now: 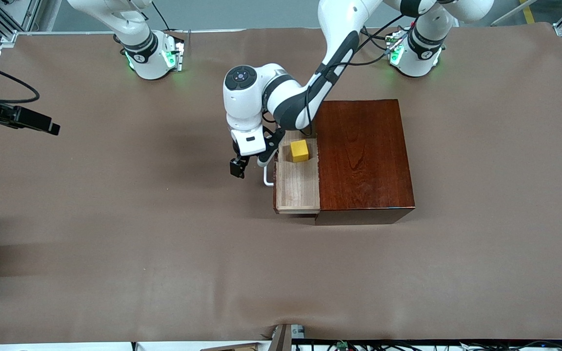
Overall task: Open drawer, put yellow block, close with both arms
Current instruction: 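Release the cube and withdraw the right gripper while the left gripper approaches, then push the drawer shut with the left gripper against the handle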
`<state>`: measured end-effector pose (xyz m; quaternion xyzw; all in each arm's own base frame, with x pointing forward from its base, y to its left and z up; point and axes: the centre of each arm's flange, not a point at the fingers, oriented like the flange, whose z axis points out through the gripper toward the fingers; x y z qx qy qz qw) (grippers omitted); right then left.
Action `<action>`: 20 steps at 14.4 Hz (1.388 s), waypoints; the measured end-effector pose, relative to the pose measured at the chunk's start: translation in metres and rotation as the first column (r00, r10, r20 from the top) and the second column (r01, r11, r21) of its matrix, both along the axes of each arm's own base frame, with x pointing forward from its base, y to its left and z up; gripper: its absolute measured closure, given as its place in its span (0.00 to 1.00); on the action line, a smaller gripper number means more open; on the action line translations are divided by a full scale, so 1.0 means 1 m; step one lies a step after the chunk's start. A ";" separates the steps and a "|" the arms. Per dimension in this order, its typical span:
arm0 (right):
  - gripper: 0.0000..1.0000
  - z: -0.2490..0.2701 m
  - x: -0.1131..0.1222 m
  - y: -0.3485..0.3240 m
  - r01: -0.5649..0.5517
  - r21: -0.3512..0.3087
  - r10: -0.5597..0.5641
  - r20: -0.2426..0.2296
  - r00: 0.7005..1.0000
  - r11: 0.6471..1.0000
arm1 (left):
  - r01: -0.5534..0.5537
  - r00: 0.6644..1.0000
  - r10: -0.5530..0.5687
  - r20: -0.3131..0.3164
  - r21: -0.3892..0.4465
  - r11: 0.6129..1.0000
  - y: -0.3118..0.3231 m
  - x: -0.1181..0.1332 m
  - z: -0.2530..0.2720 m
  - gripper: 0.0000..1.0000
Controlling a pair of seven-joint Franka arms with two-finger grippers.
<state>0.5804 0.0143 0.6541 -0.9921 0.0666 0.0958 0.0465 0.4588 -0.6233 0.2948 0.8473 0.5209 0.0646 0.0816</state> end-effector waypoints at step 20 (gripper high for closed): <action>0.00 -0.003 -0.052 -0.034 -0.211 -0.086 0.223 0.171 0.960 0.974 | -0.071 0.996 0.080 -0.049 0.162 0.984 0.032 0.023 0.001 0.00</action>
